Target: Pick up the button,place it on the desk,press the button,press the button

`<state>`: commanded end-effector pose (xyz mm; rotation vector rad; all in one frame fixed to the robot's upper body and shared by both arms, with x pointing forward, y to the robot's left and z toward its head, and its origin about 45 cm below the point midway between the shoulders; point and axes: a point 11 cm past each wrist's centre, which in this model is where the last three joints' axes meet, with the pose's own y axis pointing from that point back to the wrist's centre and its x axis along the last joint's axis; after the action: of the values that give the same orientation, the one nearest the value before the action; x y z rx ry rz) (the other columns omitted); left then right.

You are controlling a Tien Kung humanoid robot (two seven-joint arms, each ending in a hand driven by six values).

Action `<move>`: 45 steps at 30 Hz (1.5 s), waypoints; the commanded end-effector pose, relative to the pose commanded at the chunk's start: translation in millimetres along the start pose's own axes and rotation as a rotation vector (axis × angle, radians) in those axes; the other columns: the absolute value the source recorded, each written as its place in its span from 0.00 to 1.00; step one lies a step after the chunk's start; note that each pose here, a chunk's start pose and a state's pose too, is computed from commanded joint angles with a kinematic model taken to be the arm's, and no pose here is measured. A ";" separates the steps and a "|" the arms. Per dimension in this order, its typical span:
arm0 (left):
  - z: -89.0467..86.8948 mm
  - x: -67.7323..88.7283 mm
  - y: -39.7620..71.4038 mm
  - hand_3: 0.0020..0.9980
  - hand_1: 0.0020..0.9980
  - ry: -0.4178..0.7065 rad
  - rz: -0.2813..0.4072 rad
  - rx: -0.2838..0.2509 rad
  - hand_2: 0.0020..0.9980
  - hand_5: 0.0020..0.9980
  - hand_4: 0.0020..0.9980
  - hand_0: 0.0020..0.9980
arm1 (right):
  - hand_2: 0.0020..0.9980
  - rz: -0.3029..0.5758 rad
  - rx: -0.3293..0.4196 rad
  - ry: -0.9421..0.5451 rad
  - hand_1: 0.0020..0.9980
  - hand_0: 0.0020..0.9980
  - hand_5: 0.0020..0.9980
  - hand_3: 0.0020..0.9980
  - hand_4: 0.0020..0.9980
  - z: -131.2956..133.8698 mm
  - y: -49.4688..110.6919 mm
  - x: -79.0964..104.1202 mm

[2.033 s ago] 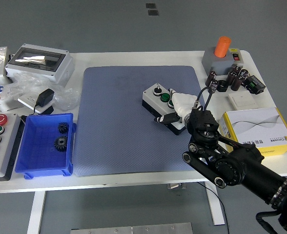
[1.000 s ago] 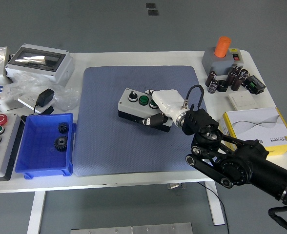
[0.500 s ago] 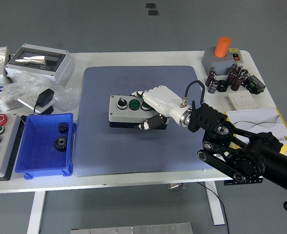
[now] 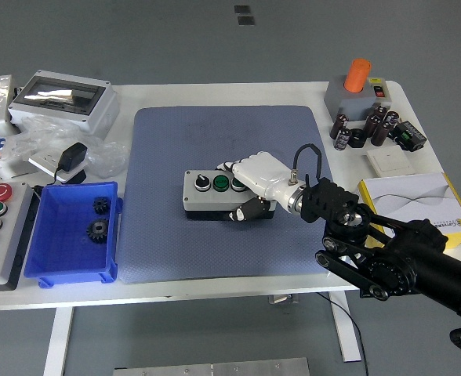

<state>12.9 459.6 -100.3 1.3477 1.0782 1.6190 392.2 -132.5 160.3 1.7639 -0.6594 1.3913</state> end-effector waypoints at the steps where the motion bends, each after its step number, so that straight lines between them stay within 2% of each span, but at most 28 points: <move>1: 0.2 0.1 0.0 0.82 0.74 0.000 0.000 0.000 0.69 0.17 0.67 0.74 | 0.39 -0.002 0.000 0.000 0.47 0.31 0.00 0.51 0.20 0.1 0.0 -0.3; 5: 1.0 0.3 0.0 0.82 0.74 0.000 0.001 -0.002 0.69 0.17 0.67 0.74 | 0.39 -0.017 0.001 -0.006 0.47 0.31 0.00 0.51 0.20 0.3 -0.6 0.2; 6: 1.1 0.3 0.0 0.82 0.74 0.000 0.001 -0.002 0.69 0.17 0.67 0.74 | 0.48 -0.020 0.001 -0.007 0.53 0.36 0.00 0.53 0.23 0.2 -0.8 0.6; 11: 1.7 0.2 0.1 0.82 0.74 -0.001 0.000 -0.003 0.69 0.17 0.67 0.74 | 0.48 -0.033 -0.007 -0.013 0.53 0.36 0.00 0.53 0.23 0.3 -1.3 1.9; 12: 1.7 0.2 0.1 0.82 0.74 -0.001 0.000 -0.003 0.69 0.17 0.67 0.74 | 0.64 -0.034 -0.010 -0.014 0.63 0.50 0.00 0.66 0.47 0.5 -1.3 2.0; 17: 1.4 0.2 0.1 0.82 0.74 -0.001 -0.001 -0.002 0.69 0.17 0.67 0.74 | 0.64 -0.041 -0.019 -0.014 0.63 0.50 0.00 0.66 0.47 1.4 -1.6 2.0; 18: 1.4 0.2 0.1 0.82 0.74 -0.001 -0.001 -0.002 0.69 0.17 0.67 0.74 | 0.73 -0.042 -0.019 -0.014 0.72 0.70 0.06 0.72 0.67 1.5 -1.6 1.9; 23: 2.1 0.2 0.1 0.82 0.74 0.000 -0.003 -0.004 0.69 0.17 0.67 0.74 | 0.73 -0.049 -0.020 -0.010 0.72 0.70 0.06 0.72 0.67 1.7 -1.4 0.8; 24: 2.2 0.1 0.1 0.82 0.74 0.000 -0.003 -0.005 0.69 0.17 0.67 0.74 | 0.75 -0.049 -0.020 -0.010 0.74 0.73 0.18 0.78 0.79 1.6 -1.4 0.8; 29: 2.2 -0.3 0.1 0.82 0.74 0.000 -0.005 -0.006 0.69 0.17 0.67 0.74 | 0.75 -0.047 -0.017 -0.010 0.74 0.73 0.18 0.78 0.79 0.9 -1.5 1.8; 30: 2.1 -0.3 0.1 0.82 0.74 0.000 -0.006 -0.006 0.69 0.17 0.67 0.74 | 0.78 -0.047 -0.015 -0.011 0.76 0.75 0.25 0.82 0.86 0.7 -1.5 2.1; 41: 1.1 -1.2 0.0 0.82 0.74 0.000 -0.011 -0.007 0.69 0.17 0.67 0.74 | 0.80 -0.044 0.000 -0.032 0.78 0.76 0.28 0.85 0.90 -2.9 -1.9 6.4; 42: 1.0 -1.1 0.0 0.82 0.74 0.000 -0.011 -0.007 0.69 0.17 0.67 0.74 | 0.83 -0.045 -0.003 -0.036 0.78 0.77 0.33 0.91 0.95 -2.6 -1.9 6.2; 45: 0.6 -0.9 0.0 0.82 0.74 0.001 -0.010 -0.007 0.69 0.17 0.67 0.74 | 0.83 -0.049 -0.014 -0.049 0.78 0.77 0.33 0.91 0.95 -1.1 -1.9 4.9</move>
<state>13.6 458.9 -100.5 1.3352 1.0773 1.6144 394.3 -130.2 164.6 1.7965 -0.6460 1.3114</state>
